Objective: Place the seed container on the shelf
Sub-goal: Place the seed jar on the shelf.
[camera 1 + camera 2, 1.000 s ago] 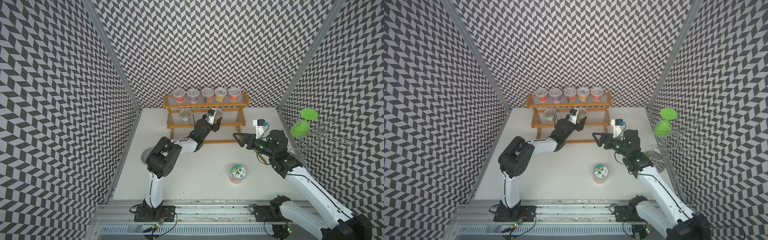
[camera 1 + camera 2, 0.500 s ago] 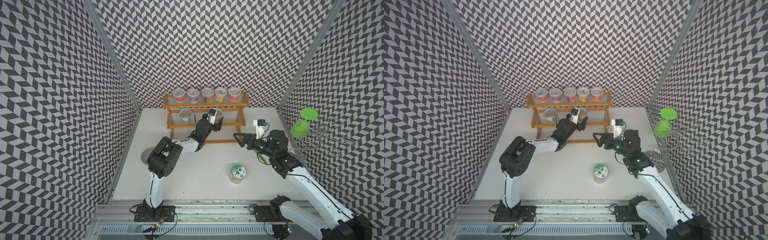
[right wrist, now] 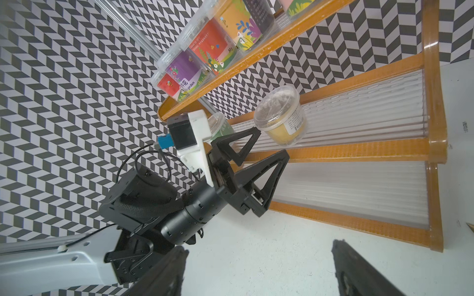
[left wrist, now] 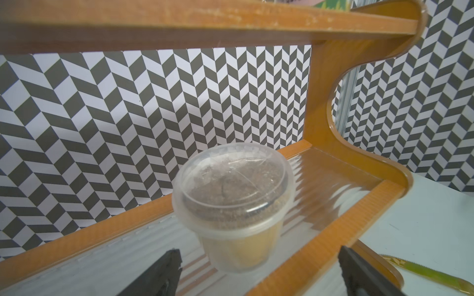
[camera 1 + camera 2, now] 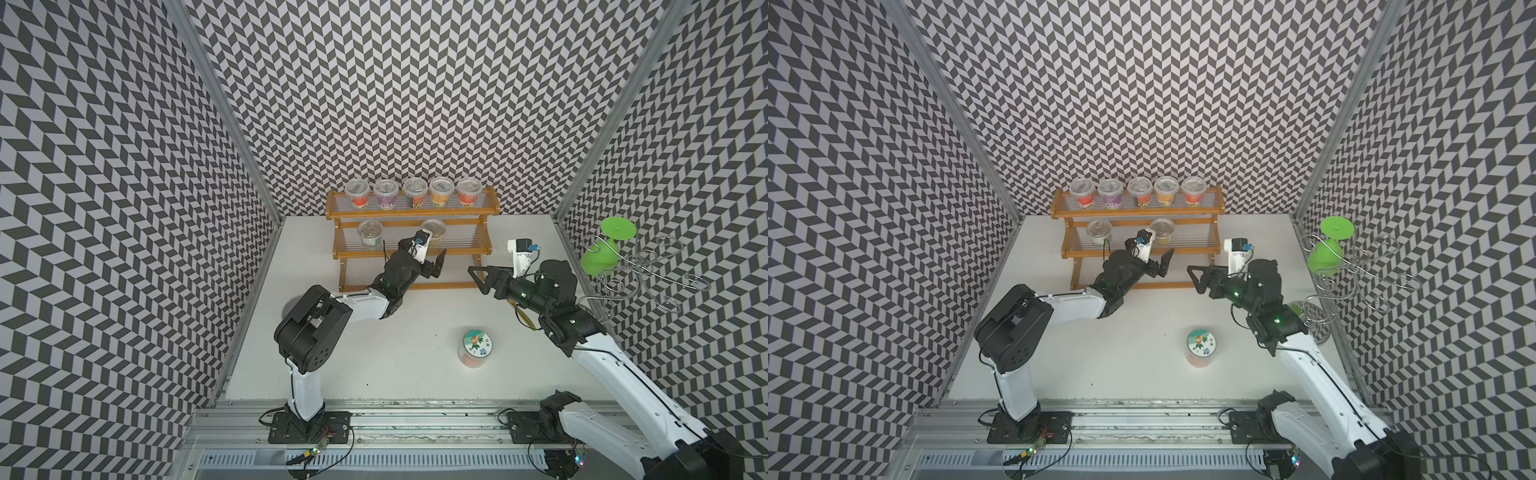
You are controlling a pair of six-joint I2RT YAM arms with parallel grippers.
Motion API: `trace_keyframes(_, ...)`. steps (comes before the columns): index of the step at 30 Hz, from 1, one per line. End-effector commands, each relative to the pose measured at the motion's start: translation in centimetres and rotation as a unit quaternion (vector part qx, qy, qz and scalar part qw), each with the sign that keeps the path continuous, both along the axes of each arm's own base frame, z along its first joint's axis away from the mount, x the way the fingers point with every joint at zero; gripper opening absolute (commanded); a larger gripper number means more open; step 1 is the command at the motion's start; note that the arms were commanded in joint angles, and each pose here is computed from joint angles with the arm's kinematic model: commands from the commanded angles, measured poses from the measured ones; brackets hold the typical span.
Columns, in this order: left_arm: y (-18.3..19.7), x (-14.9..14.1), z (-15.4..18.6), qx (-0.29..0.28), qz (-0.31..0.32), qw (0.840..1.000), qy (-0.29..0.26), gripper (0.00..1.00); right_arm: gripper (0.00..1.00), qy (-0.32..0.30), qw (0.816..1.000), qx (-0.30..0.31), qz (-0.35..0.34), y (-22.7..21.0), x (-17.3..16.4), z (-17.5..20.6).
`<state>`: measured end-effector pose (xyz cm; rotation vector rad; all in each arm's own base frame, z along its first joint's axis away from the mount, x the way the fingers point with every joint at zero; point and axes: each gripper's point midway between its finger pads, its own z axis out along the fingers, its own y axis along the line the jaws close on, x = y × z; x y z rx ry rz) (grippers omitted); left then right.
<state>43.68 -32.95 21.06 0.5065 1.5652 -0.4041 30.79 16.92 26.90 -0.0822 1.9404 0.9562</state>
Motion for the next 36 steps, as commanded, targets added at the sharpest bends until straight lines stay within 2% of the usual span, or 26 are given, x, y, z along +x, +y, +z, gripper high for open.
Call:
trace_keyframes(1, 0.2, -1.8, 2.8, -0.013, -0.007, 0.999, -0.038, 1.00, 0.90, -0.022, 1.000, 0.001, -0.006, -0.3, 0.3, 1.0)
trace_keyframes(9, 1.5, -8.8, 2.6, -0.012, -0.046, 0.998, -0.032, 1.00, 0.92, 0.008, 0.997, -0.064, -0.050, -2.2, 0.6, -2.3)
trace_keyframes(14, 3.5, -13.7, 2.4, -0.012, -0.077, 0.997, -0.026, 1.00, 0.92, 0.057, 0.995, -0.078, -0.032, -2.1, -1.0, -5.6)
trace_keyframes(17, 5.5, -16.5, 2.8, -0.037, -0.084, 0.995, -0.031, 1.00, 0.91, 0.097, 0.992, -0.085, -0.016, -2.0, -2.2, -7.6)
trace_keyframes(20, 8.1, -17.0, 1.4, -0.046, -0.042, 0.998, 0.008, 1.00, 0.92, 0.135, 0.986, -0.101, -0.015, -2.2, -3.3, -9.3)
trace_keyframes(24, 9.7, -17.9, 0.3, -0.051, -0.029, 0.997, 0.045, 1.00, 0.98, 0.159, 0.976, -0.129, -0.077, -4.2, -3.7, -10.4)
trace_keyframes(26, 10.5, -18.5, 0.4, -0.069, -0.025, 0.996, 0.043, 1.00, 1.00, 0.147, 0.976, -0.119, -0.105, -5.0, -3.8, -9.7)
trace_keyframes(29, 12.2, -19.1, 0.8, -0.116, -0.007, 0.992, 0.044, 1.00, 0.99, 0.131, 0.978, -0.070, -0.144, -5.7, -3.8, -8.8)
trace_keyframes(32, 13.3, -19.9, 1.0, -0.165, -0.004, 0.985, 0.058, 1.00, 0.99, 0.116, 0.989, -0.014, -0.086, -3.7, -5.2, -7.7)
trace_keyframes(34, 12.6, -20.9, 1.3, -0.169, -0.045, 0.983, 0.062, 1.00, 1.00, 0.100, 0.995, 0.020, -0.024, -1.9, -6.6, -7.3)
trace_keyframes(36, 11.8, -21.8, 0.9, -0.170, -0.077, 0.979, 0.079, 1.00, 1.00, 0.128, 0.991, 0.021, -0.022, -1.8, -7.2, -8.6)
